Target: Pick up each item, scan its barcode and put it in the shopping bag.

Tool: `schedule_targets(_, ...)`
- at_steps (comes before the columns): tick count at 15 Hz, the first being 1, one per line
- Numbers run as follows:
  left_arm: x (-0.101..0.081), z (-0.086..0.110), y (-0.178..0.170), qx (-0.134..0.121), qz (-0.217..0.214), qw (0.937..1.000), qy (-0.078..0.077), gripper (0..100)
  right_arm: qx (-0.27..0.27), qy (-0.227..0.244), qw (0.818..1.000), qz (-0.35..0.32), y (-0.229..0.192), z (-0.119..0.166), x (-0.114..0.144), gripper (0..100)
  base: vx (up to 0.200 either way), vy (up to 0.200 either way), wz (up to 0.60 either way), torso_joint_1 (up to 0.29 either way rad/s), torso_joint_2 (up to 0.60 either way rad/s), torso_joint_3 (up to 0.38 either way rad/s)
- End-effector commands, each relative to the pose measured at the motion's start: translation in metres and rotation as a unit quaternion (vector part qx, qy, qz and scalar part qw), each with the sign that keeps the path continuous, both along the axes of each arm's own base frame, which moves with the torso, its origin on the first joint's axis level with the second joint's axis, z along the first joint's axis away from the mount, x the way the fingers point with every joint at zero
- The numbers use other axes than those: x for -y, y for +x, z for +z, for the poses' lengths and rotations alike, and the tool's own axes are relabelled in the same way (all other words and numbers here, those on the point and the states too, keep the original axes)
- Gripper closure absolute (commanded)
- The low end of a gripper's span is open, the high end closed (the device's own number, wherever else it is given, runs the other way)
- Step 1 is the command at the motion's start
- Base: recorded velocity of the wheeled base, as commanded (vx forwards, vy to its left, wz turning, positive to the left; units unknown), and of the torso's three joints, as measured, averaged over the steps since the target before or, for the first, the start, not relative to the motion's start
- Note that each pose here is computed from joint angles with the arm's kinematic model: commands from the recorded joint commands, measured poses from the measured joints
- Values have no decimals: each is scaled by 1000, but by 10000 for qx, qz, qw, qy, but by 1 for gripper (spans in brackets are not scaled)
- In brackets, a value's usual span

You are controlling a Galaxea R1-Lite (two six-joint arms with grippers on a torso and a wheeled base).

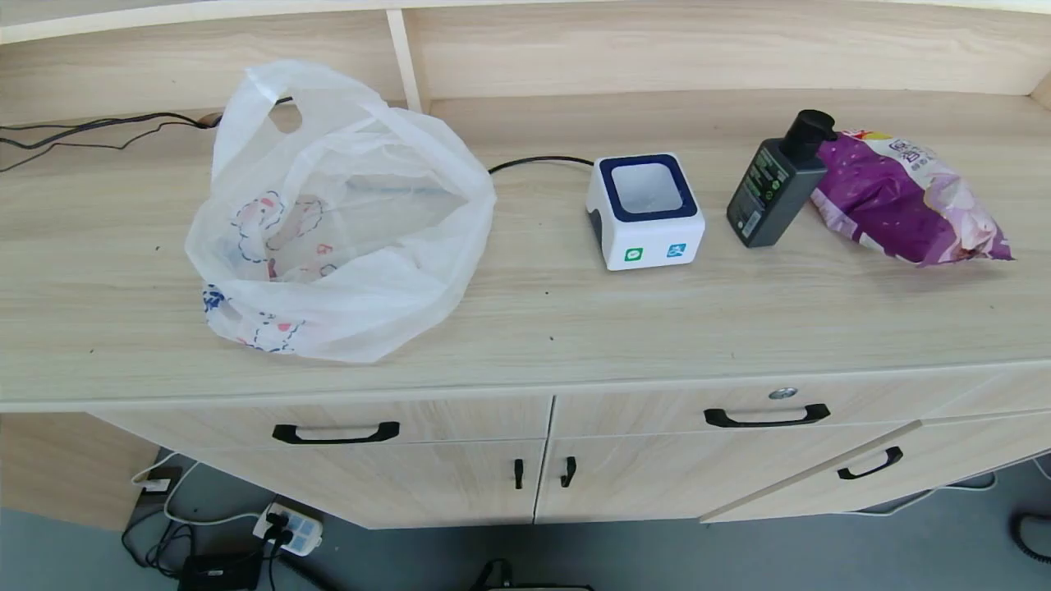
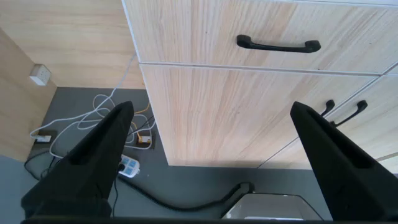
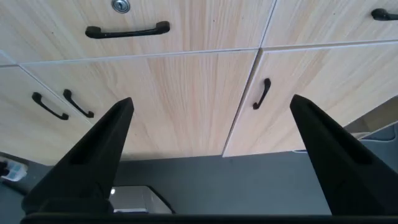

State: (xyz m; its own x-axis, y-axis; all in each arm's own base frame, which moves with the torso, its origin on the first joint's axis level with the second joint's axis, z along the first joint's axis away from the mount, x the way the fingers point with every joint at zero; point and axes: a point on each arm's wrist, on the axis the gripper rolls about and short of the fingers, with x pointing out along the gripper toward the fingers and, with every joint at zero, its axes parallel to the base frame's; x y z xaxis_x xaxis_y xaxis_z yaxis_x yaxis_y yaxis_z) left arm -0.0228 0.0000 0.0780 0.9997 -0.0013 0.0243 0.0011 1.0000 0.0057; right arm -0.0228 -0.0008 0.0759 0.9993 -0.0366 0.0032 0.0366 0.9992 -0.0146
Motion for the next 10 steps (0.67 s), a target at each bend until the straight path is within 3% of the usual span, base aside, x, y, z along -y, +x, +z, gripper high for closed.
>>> schedule_targets(1, 0, 0, 0, -6, -1, 10000, 2, 0, 95, -135, 9998, 58, -1, 4, 0, 0, 0, 0, 0, 0, 0, 0)
schedule_targets(3, 0, 0, 0, 1, -1, 10000, 17, 0, 581, -237, 9948, 798, -4, 97, -4, 0, 0, 0, 0, 0, 0, 0)
schedule_targets(4, 0, 0, 0, -14, -1, 10000, 17, 0, 544, -234, 9938, 944, 1, 110, -4, 0, 0, 0, 0, 0, 0, 0)
schedule_targets(5, 0, 0, 0, -21, 0, 10000, 56, 0, 412, -255, 9915, 1205, 22, 142, -5, 0, 0, 0, 0, 0, 0, 0)
schedule_targets(6, 0, 0, 0, -21, 0, 10000, 56, 0, 447, -477, 9903, 1225, 67, 174, -6, 0, 0, 0, 0, 0, 0, 0)
schedule_targets(7, 0, 0, 0, -22, 0, 10000, 48, 0, 870, -545, 9868, 1254, 113, 198, -7, 0, 0, 0, 0, 0, 0, 0)
schedule_targets(10, 0, 0, 0, -22, 0, 10000, 48, 0, 2270, -500, 9600, 1559, 218, 227, -23, 0, 0, 0, 0, 0, 0, 0)
